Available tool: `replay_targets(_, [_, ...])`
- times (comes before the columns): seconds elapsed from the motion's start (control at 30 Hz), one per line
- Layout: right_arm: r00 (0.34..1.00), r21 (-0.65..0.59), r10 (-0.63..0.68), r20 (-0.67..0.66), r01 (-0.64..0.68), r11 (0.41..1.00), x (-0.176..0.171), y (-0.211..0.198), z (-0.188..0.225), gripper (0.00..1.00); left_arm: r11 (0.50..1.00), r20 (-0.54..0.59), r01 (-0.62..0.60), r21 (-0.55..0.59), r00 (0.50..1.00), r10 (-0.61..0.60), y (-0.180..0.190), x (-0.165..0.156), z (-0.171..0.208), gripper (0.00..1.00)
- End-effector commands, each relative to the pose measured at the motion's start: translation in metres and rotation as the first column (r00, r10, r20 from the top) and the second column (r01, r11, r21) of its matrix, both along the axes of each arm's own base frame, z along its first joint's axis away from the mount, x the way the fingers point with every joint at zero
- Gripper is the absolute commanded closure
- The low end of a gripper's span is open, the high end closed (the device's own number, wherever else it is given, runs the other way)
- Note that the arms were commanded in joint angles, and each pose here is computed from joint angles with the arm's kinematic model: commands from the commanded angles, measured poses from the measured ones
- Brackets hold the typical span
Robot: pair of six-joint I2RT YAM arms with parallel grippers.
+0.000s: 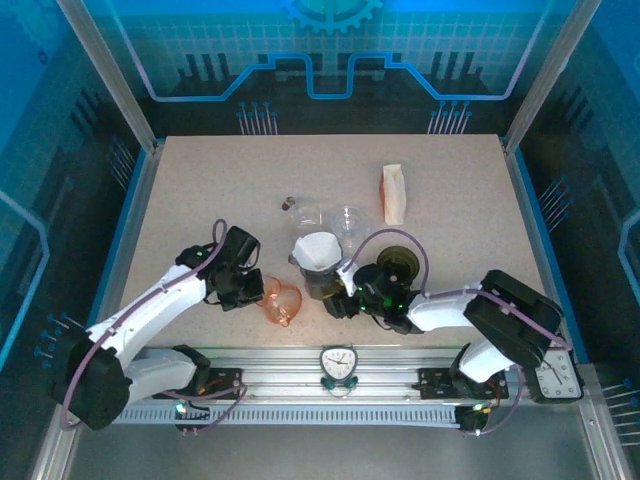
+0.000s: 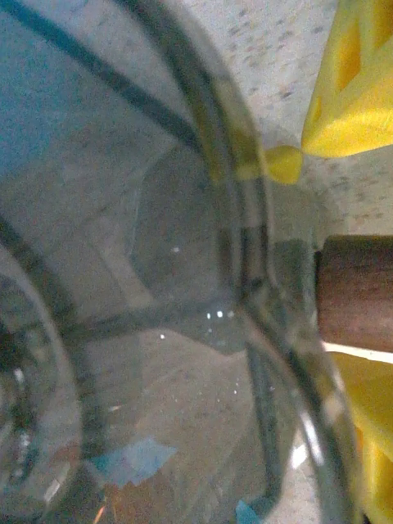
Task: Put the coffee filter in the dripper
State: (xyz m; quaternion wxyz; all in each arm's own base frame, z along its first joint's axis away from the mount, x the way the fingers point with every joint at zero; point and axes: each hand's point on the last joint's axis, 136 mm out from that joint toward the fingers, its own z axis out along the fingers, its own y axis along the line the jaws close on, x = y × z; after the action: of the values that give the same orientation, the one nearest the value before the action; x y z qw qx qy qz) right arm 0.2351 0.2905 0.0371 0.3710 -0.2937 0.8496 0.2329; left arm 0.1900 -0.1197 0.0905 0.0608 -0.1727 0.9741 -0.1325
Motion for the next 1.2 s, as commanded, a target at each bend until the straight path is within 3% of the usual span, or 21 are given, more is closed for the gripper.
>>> replay_targets(0.0, [0.996,0.052,0.017,0.088,-0.021,0.998,0.022,0.023,0.019,0.35,1.000,-0.020,-0.001,-0.025,1.000,0.000,0.000,-0.009,0.002,1.00])
replay_targets(0.83, [0.994,0.109,0.082,0.072,-0.090,0.990,0.124,0.147,0.007,0.37,0.999,-0.041,-0.029,-0.023,0.999,0.028,0.011,-0.031,-0.004,1.00])
replay_targets(1.17, [0.993,0.147,0.104,0.058,-0.112,0.983,0.137,0.169,0.011,0.35,0.999,-0.029,-0.027,-0.028,0.999,0.026,0.007,-0.022,-0.005,1.00])
